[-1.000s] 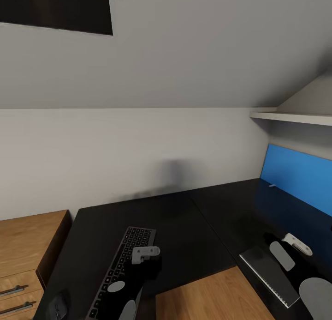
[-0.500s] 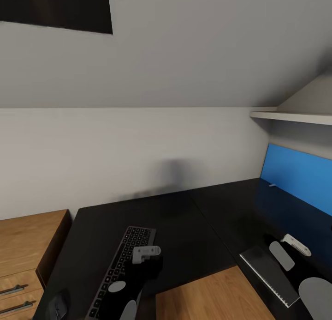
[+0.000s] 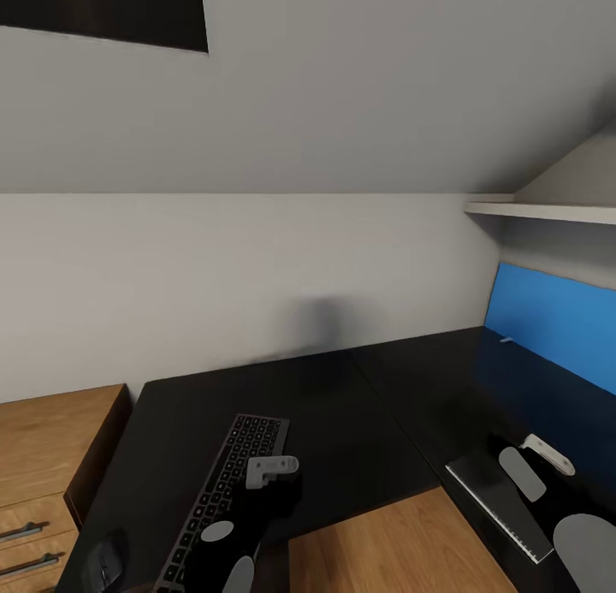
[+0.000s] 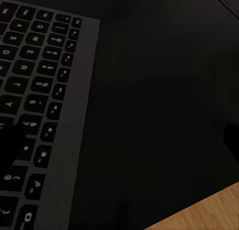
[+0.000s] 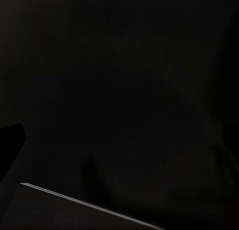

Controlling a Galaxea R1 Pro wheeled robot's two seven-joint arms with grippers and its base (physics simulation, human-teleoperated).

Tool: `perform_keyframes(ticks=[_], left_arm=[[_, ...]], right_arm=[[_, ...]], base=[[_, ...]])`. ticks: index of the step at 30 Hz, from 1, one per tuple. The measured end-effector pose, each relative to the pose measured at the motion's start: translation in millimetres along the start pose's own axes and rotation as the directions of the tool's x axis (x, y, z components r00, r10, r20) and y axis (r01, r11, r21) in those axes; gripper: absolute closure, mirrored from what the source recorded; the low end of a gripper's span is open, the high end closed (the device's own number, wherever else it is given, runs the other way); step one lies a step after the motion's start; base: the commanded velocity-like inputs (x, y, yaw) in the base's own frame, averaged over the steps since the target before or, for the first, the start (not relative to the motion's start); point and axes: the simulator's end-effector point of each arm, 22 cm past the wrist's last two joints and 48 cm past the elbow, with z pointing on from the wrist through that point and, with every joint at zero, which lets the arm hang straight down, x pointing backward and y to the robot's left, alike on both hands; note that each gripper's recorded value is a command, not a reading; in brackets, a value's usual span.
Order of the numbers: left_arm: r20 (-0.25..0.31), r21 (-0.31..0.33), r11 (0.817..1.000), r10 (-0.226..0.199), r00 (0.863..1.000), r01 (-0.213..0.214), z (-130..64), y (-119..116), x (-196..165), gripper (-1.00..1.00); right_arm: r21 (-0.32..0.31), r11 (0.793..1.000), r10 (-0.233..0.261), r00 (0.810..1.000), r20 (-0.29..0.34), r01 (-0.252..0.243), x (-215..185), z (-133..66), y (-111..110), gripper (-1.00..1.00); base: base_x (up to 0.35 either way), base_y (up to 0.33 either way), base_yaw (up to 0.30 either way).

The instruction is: In the bedroom, organize the workspace by keeping the computer under the desk, ensuring the monitor is on the desk, placing the keyboard on the desk next to the monitor, placing the mouse on the desk next to the keyboard, moving the folder from the swivel chair onto the desk next to the mouse, stacking the notebook on top of the folder with the pen on top of the notebook, and positioning the swivel chair next to the desk.

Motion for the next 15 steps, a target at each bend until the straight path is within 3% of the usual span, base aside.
perform_keyframes(ticks=[15], left_arm=[[-0.009, -0.002, 1.000, 0.007, 1.000, -0.007, 1.6, 2.5, 4.3, -1.00]], right_arm=[[-0.001, 1.000, -0.001, 1.000, -0.005, 0.001, 2.4, -0.3, 0.9, -1.00]], base=[[0.000, 0.000, 0.000]])
